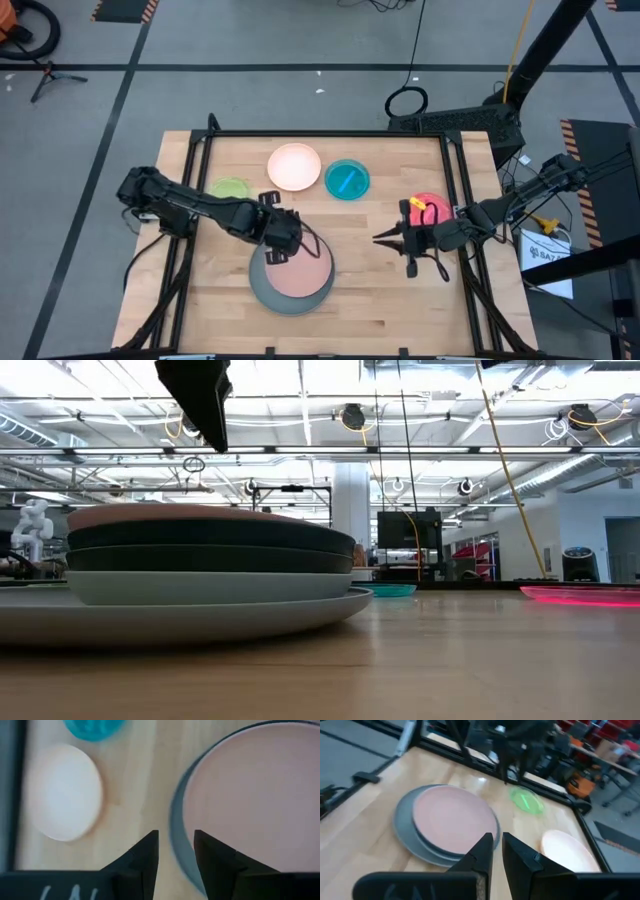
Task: Stack plastic plates
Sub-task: Stack the light orange plate on top of the pink plate
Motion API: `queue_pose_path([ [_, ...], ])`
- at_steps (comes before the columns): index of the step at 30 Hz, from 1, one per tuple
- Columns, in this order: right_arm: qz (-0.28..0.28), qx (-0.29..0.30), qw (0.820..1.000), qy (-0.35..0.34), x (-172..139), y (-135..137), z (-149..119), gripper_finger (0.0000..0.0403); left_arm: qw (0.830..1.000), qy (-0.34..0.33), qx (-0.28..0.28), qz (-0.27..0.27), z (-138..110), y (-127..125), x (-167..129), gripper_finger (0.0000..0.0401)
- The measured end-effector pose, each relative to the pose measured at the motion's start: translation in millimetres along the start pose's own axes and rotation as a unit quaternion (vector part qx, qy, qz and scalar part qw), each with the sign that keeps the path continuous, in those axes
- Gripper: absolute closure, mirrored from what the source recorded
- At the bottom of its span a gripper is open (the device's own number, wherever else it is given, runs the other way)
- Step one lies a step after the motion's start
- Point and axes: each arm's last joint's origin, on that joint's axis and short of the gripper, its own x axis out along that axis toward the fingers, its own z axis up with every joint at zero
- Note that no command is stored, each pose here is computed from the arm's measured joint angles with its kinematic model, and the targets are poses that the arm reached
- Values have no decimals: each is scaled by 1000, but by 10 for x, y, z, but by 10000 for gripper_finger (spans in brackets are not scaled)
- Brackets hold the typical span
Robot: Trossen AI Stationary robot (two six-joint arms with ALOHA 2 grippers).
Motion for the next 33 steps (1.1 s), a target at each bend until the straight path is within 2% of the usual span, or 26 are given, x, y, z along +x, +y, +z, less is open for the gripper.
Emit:
queue_pose_path([
  [4, -40, 21, 999, 11, -1, -22, -15, 369, 997, -31, 55, 53, -79, -75, -141, 270],
  [7, -54, 41, 998, 16, 3, -32, -26, 369, 992, -63, 78, 71, -178, -125, -288, 270],
  [11, -65, 74, 995, 21, 27, -71, -43, 369, 987, -108, 88, 78, -418, -147, -450, 270],
  [14, -90, 97, 991, 29, 80, -117, -65, 369, 981, -163, 69, 80, -592, -148, -480, 270],
  [19, -150, 136, 979, 36, 260, -236, -113, 369, 964, -247, 50, 81, -838, -133, -358, 270],
  [26, -214, 171, 960, 54, 500, -520, -208, 369, 947, -291, 44, 132, -1075, 50, -139, 270],
  [33, -212, 203, 954, 66, 669, -945, -208, 369, 934, -317, 12, 167, -1232, 324, -48, 270],
])
